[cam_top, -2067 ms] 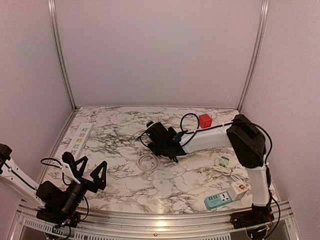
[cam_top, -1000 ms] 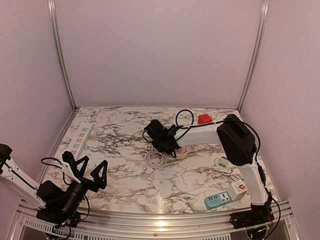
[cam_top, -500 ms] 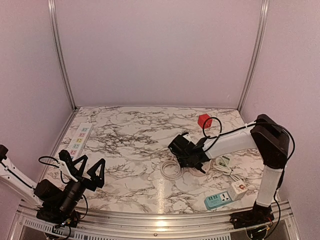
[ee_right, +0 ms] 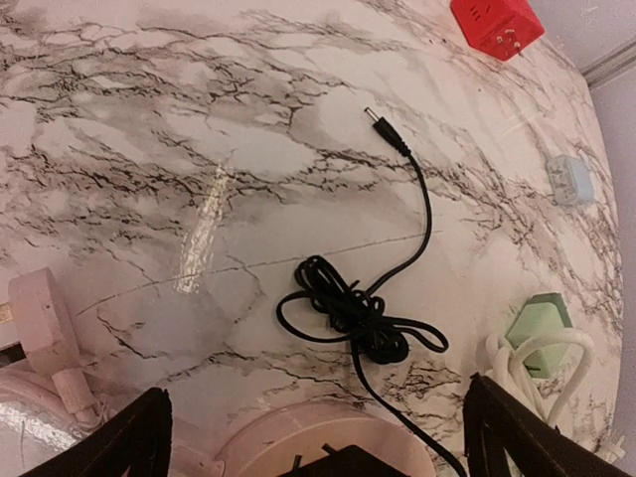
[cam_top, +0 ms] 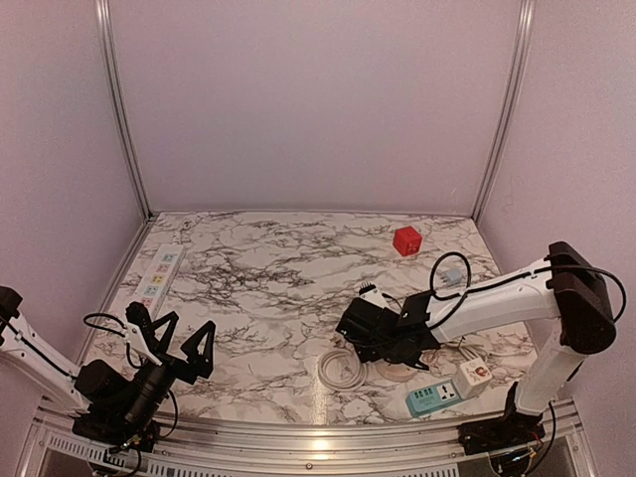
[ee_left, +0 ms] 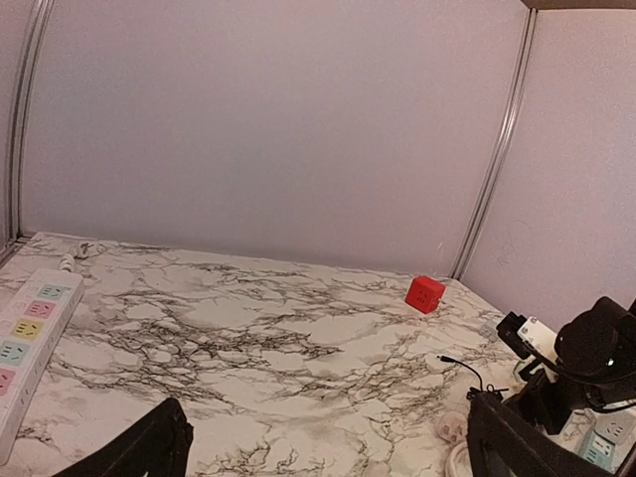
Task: Insert the plug
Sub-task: Move the socket to the center of the board.
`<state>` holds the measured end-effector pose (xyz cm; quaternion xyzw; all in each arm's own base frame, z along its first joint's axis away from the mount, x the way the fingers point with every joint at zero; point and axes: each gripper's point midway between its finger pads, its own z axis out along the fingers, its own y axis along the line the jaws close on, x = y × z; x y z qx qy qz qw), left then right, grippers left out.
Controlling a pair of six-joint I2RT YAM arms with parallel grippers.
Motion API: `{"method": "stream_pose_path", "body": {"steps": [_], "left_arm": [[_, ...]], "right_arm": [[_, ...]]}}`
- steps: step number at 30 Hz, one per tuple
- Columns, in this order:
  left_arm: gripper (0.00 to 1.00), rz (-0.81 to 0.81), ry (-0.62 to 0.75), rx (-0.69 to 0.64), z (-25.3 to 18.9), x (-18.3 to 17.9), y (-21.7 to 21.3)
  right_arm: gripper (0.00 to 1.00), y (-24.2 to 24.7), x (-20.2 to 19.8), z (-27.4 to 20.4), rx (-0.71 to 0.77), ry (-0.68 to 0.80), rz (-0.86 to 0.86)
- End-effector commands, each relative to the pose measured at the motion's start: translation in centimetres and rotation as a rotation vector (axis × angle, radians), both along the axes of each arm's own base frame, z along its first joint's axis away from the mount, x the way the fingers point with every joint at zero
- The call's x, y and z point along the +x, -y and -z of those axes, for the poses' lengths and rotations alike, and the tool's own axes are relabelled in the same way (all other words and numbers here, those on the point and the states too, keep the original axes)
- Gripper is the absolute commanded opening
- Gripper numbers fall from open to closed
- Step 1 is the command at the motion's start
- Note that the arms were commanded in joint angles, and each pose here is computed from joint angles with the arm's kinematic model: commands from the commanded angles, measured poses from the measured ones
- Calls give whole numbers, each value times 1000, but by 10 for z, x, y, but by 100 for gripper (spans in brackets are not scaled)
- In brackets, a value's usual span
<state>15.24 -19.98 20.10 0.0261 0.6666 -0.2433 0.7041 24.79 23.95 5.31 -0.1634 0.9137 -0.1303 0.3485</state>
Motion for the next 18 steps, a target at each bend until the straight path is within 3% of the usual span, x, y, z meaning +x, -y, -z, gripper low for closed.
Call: {"method": "stream_pose_path", "body": {"steps": [1,12,18], "left_arm": [[99,-11,2,-13,-5,1,1],[99,-218,-40,31,1,19,-32],[99,-348,-79,25,-8,38,-51]], "right_arm": [[96,-29,15,-60,151,116,-25],[95,-44,10,-146,405,306,-234],[92,-71,-28,-167,651,223,-436]]}}
